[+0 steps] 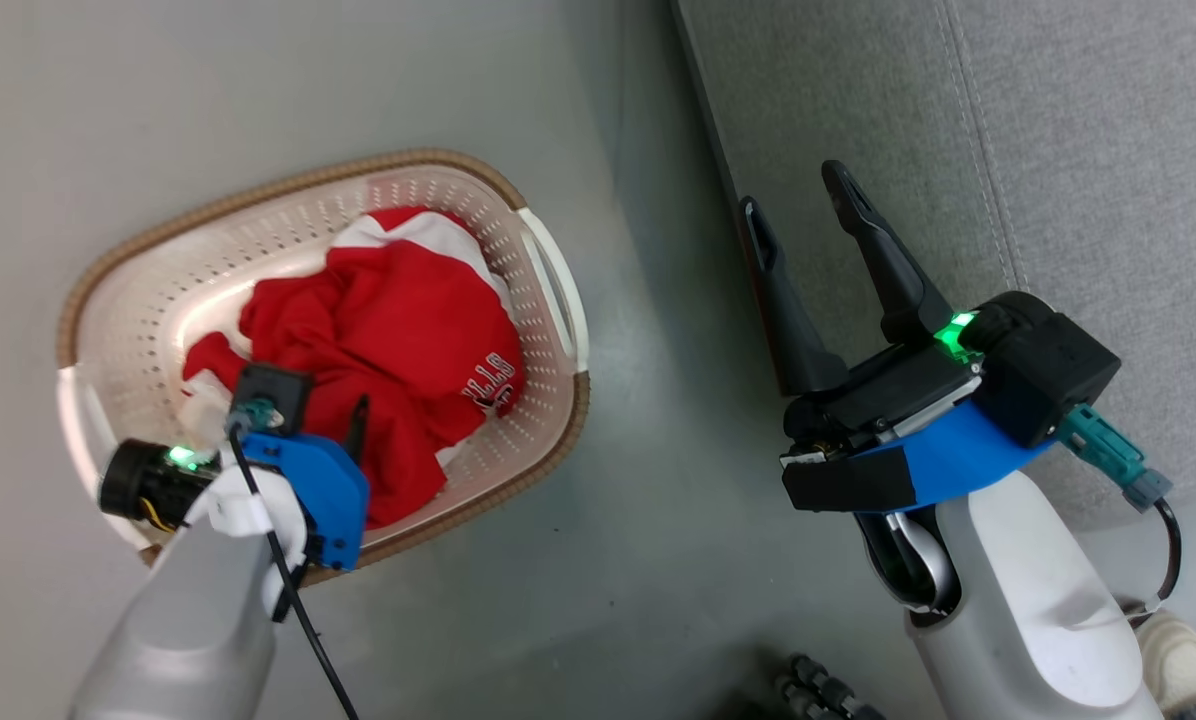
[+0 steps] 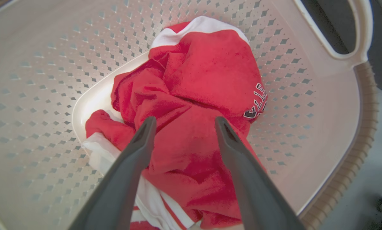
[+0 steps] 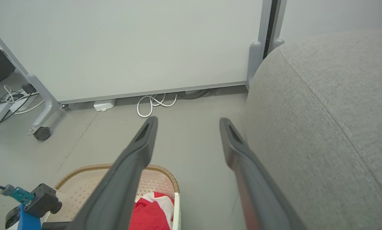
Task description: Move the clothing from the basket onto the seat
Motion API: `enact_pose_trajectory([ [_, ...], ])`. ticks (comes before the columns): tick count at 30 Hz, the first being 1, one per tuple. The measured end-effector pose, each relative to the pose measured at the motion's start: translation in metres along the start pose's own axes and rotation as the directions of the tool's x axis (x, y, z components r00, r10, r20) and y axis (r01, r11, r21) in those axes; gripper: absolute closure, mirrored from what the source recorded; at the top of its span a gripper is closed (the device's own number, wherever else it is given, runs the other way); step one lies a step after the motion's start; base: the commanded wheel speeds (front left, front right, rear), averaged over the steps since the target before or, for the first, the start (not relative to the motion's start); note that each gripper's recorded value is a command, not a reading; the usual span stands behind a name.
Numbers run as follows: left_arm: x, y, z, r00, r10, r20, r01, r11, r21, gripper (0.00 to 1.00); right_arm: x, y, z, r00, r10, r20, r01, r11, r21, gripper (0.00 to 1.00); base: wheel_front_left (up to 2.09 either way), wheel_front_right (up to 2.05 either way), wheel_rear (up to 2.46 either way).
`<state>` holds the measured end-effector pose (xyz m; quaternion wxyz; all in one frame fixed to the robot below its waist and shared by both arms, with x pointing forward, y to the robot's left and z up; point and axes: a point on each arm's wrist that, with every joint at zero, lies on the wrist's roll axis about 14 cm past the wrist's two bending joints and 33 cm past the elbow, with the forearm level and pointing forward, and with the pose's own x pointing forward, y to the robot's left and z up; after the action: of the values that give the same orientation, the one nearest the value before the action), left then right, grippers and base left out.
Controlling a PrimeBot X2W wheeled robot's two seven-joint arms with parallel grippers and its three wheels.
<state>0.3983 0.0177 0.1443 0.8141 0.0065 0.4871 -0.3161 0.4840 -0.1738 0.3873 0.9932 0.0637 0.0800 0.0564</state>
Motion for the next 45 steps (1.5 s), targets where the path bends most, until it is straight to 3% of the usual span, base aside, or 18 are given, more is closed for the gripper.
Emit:
enact_pose_trajectory([
  [7,0.025,0.012,-0.025,0.992,0.000,-0.130,0.004,0.999,0.032,0.00,0.001,-0.007,-0.019,0.999,-0.014,-0.044,0.015,1.000,0.017,0.00,0.00,0.00,0.00],
  [15,0.035,0.013,-0.049,0.969,-0.002,-0.245,-0.002,1.000,-0.016,0.00,0.002,-0.012,-0.026,0.998,-0.027,-0.059,0.029,0.999,0.028,0.00,0.00,0.00,0.00],
  [16,0.036,0.013,-0.050,0.968,-0.003,-0.252,-0.002,1.000,-0.018,0.13,0.002,-0.013,-0.026,0.998,-0.028,-0.059,0.030,0.999,0.028,0.00,0.00,0.00,0.00],
  [17,0.036,0.013,-0.051,0.966,-0.003,-0.259,-0.002,1.000,-0.019,0.72,0.002,-0.013,-0.026,0.998,-0.028,-0.059,0.030,0.999,0.028,0.00,0.00,0.00,0.00],
  [18,0.037,0.012,-0.051,0.965,-0.005,-0.263,0.000,1.000,-0.018,1.00,0.002,-0.013,-0.026,0.998,-0.029,-0.060,0.031,0.999,0.027,0.00,0.00,0.00,0.00],
  [37,0.033,0.002,-0.043,0.968,-0.016,-0.249,0.005,0.999,-0.046,1.00,0.002,-0.018,-0.017,0.998,-0.043,-0.044,0.044,0.999,0.016,0.00,0.00,0.00,0.00],
  [45,0.010,-0.015,-0.005,0.990,-0.016,-0.140,0.011,0.999,-0.042,1.00,-0.004,-0.013,0.005,0.999,-0.037,0.000,0.037,0.999,-0.008,0.00,0.00,0.00,0.00],
])
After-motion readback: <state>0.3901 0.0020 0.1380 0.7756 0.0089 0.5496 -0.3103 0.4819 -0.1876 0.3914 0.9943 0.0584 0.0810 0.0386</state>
